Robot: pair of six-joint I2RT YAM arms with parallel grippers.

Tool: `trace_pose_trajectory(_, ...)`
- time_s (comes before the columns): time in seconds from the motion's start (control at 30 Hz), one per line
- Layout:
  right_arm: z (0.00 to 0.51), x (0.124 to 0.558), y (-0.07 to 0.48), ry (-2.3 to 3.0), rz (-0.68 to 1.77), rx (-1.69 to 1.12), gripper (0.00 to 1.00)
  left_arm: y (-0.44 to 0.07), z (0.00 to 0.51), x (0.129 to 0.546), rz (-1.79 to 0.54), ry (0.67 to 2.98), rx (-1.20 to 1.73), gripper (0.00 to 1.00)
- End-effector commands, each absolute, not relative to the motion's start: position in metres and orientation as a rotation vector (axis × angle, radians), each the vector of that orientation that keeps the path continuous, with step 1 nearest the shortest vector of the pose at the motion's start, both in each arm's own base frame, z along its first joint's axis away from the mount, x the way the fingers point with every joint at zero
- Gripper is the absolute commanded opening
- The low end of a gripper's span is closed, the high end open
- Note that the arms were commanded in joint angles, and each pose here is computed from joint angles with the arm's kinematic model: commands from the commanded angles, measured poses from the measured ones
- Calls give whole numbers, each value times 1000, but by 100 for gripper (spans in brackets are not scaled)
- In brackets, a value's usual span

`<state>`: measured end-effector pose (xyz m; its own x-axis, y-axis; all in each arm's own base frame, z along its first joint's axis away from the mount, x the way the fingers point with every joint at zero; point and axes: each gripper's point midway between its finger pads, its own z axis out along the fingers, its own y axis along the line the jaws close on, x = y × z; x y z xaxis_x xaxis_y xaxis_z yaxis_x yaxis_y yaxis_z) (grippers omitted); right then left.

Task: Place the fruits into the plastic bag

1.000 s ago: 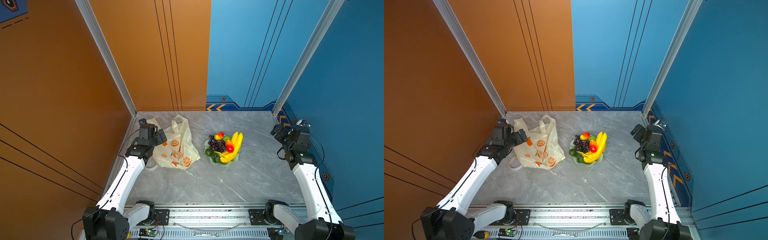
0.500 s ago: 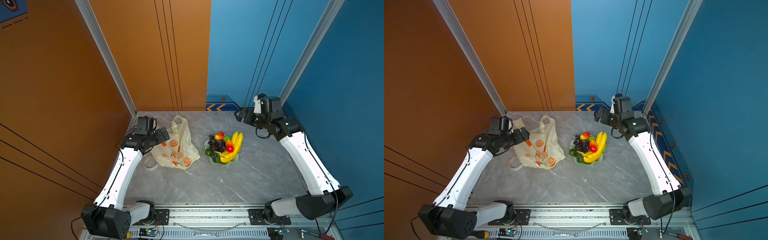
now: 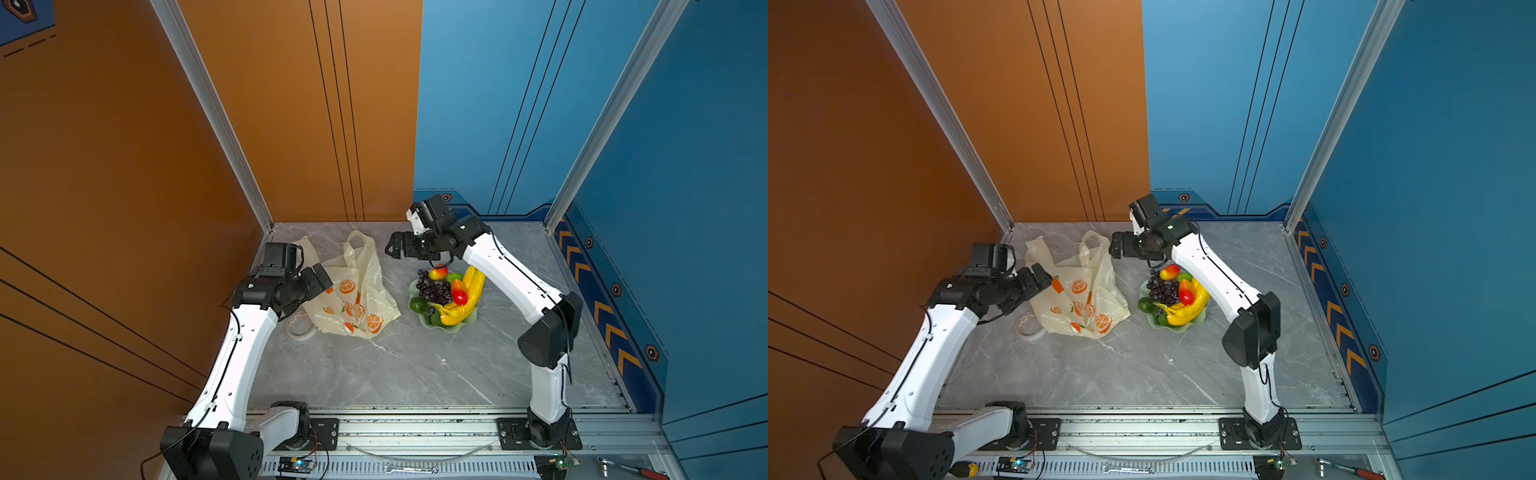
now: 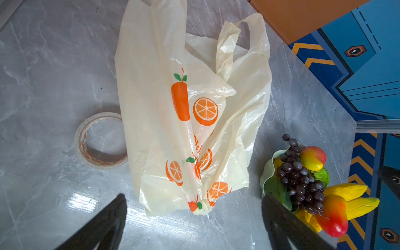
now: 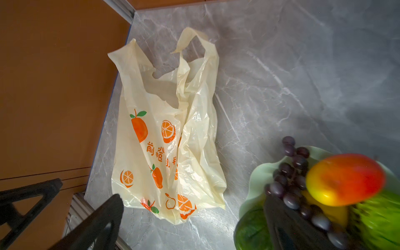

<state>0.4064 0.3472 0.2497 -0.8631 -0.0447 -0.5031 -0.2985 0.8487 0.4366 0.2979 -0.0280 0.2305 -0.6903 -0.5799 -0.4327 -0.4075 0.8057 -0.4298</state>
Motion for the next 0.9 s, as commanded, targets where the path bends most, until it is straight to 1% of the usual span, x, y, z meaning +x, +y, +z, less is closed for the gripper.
trace_pose_trajectory(0.0, 236, 409, 364, 2578, 721, -262, 100, -32, 225, 281, -465, 2434, -787, 98)
trace_pose_trajectory(0.23, 194, 424, 392, 2640, 751, -245, 100, -35, 210, 261, -511, 2437, -841, 98)
trace_pose_trajectory(0.47, 159, 435, 405, 2678, 729, -235, 99, -40, 211, 256, -558, 2432, -849, 98)
trace_pose_trajectory(0.5, 155, 437, 406, 2679, 731, -228, 99, -40, 200, 252, -553, 2461, -863, 98)
trace_pose_trajectory(0.53, 150, 439, 408, 2684, 732, -221, 98, -41, 199, 252, -557, 2463, -863, 98)
trace_pose_trajectory(0.73, 129, 453, 423, 2669, 786, -176, 90, -43, 198, 250, -583, 2468, -872, 98)
trace_pose_trajectory(0.87, 117, 461, 439, 2657, 851, -142, 80, -42, 199, 247, -590, 2475, -873, 98)
